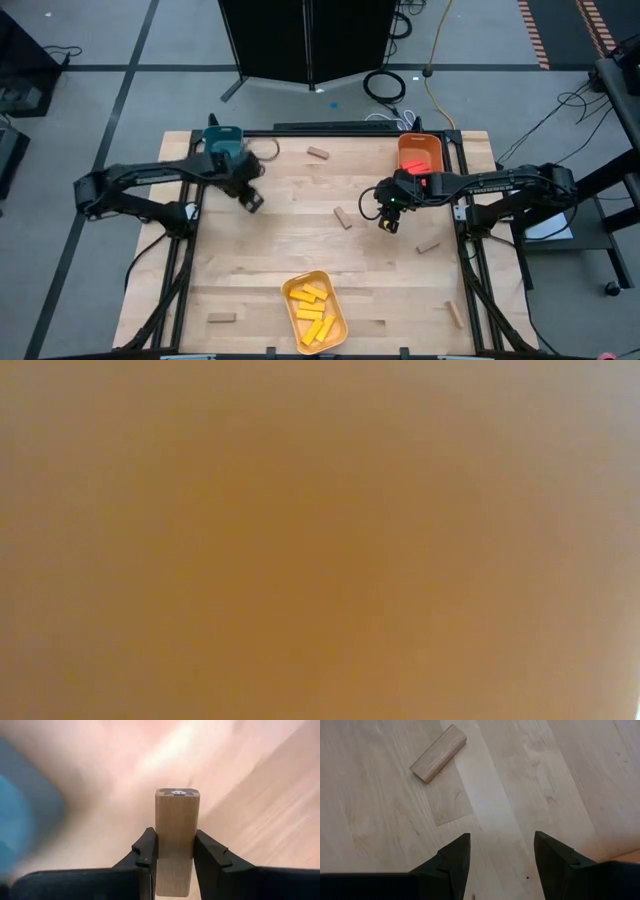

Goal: Sort blocks
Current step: Put the brown block into the blue bin

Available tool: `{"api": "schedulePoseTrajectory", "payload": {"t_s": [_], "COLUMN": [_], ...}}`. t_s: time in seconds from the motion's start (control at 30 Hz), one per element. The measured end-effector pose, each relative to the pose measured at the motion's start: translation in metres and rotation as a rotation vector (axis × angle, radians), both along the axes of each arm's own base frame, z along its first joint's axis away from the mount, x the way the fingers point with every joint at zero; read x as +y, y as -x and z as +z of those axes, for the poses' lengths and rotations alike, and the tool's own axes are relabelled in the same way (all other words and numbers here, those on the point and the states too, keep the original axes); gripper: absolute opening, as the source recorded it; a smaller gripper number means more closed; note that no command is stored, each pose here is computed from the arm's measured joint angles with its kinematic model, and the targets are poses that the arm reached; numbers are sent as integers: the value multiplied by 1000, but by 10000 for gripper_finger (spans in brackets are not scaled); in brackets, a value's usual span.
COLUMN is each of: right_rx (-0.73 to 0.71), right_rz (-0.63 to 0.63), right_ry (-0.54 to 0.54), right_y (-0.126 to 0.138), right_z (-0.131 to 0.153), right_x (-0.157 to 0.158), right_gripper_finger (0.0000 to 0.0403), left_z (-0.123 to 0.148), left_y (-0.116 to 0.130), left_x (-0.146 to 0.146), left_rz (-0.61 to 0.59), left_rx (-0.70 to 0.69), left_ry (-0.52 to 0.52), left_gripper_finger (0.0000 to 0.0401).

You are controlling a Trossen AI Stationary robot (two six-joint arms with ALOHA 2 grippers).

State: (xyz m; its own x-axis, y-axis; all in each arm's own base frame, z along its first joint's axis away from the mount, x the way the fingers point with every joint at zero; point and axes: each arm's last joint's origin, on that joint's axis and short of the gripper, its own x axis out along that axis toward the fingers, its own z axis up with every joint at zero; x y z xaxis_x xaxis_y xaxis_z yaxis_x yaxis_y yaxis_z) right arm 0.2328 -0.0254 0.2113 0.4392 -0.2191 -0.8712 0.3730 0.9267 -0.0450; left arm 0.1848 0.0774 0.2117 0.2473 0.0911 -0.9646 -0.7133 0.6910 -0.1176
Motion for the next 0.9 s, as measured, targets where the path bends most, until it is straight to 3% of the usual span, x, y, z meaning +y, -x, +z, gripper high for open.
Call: {"api": "schedulePoseTrajectory", "payload": {"t_s": [0.13, 0.23, 0.3, 0.4, 0.5, 0.57, 0.63, 0.9], "right_rx": [1, -5, -5, 6, 43, 64, 64, 62], "right_rz": [2, 4, -8, -43, -64, -58, -53, -27], "right_ry": [1, 3, -4, -24, -43, -45, -44, -28], "right_y": [0, 0, 0, 1, 5, 7, 7, 6], "right_z": [0, 0, 0, -1, -3, -3, -3, -3], "right_x": [0, 0, 0, 0, 4, 6, 6, 6], "right_gripper_finger": [161, 161, 161, 161, 161, 161, 161, 161], "left_z": [47, 65, 62, 48, 33, 28, 27, 26], "left_y": [-2, 8, 18, 41, 64, 70, 71, 71], "left_x": [20, 50, 70, 98, 113, 117, 119, 116], "left_rz": [83, 166, 240, 418, 566, 579, 580, 525], "left_rx": [-47, -58, -59, 55, 100, 40, 7, 32], "left_ry": [-335, -431, -400, -357, -249, -154, -128, -108], "left_gripper_finger": [75, 75, 75, 75, 75, 75, 88, 223]}}
